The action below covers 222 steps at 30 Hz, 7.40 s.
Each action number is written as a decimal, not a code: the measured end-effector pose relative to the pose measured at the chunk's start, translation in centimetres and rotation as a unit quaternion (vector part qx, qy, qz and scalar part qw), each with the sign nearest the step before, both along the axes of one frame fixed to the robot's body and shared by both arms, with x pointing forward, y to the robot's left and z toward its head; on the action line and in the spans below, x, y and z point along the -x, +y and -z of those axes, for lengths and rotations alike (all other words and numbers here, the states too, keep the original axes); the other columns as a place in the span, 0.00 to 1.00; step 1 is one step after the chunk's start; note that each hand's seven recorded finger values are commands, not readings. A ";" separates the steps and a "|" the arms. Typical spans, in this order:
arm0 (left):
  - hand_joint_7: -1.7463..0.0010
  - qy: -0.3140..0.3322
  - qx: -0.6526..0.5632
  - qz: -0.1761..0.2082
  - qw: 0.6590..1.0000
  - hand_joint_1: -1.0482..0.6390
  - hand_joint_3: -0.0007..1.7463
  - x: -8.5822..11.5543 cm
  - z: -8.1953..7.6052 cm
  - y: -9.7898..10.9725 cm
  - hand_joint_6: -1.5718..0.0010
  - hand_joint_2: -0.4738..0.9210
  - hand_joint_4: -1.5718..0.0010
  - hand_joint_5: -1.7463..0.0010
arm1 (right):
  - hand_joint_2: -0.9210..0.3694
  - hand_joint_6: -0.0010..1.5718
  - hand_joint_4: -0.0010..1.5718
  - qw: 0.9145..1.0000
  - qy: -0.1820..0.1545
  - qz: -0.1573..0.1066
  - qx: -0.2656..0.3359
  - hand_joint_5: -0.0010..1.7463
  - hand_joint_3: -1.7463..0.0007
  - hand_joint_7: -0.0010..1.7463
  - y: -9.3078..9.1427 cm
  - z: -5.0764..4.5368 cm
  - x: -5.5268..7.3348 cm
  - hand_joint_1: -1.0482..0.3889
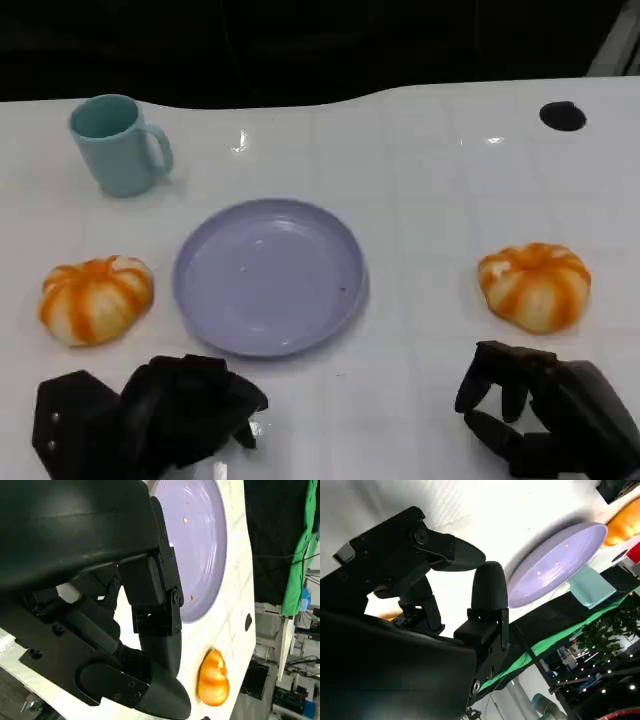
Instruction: Grasp the bread from the table and place it into the plate.
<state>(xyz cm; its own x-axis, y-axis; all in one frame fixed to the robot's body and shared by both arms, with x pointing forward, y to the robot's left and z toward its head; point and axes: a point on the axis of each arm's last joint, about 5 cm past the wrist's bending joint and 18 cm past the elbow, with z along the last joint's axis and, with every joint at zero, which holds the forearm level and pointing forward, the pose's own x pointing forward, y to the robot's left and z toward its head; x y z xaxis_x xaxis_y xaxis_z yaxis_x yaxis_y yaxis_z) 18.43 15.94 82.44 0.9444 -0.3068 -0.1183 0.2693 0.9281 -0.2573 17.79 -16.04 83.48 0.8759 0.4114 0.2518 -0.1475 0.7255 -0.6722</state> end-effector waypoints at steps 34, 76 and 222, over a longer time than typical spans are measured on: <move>0.76 0.002 0.001 0.000 1.000 0.00 0.14 0.0 0.0 0.0 0.04 0.79 0.44 0.13 | 0.03 0.46 0.38 0.999 -0.049 0.011 0.010 0.36 0.91 0.13 0.1 -0.60 -0.3 0.47; 0.76 0.002 0.001 -0.001 1.000 0.00 0.15 -0.2 0.1 0.0 0.04 0.80 0.43 0.13 | 0.02 0.17 0.07 0.950 -0.063 0.131 0.276 0.05 0.93 0.01 -2.6 -4.77 -4.2 0.40; 0.76 -0.005 0.002 0.001 1.000 0.00 0.16 0.5 0.0 -0.6 0.03 0.78 0.44 0.14 | 0.00 0.11 0.01 0.977 -0.024 -0.181 0.113 0.11 0.87 0.01 12.8 -7.27 -9.7 0.20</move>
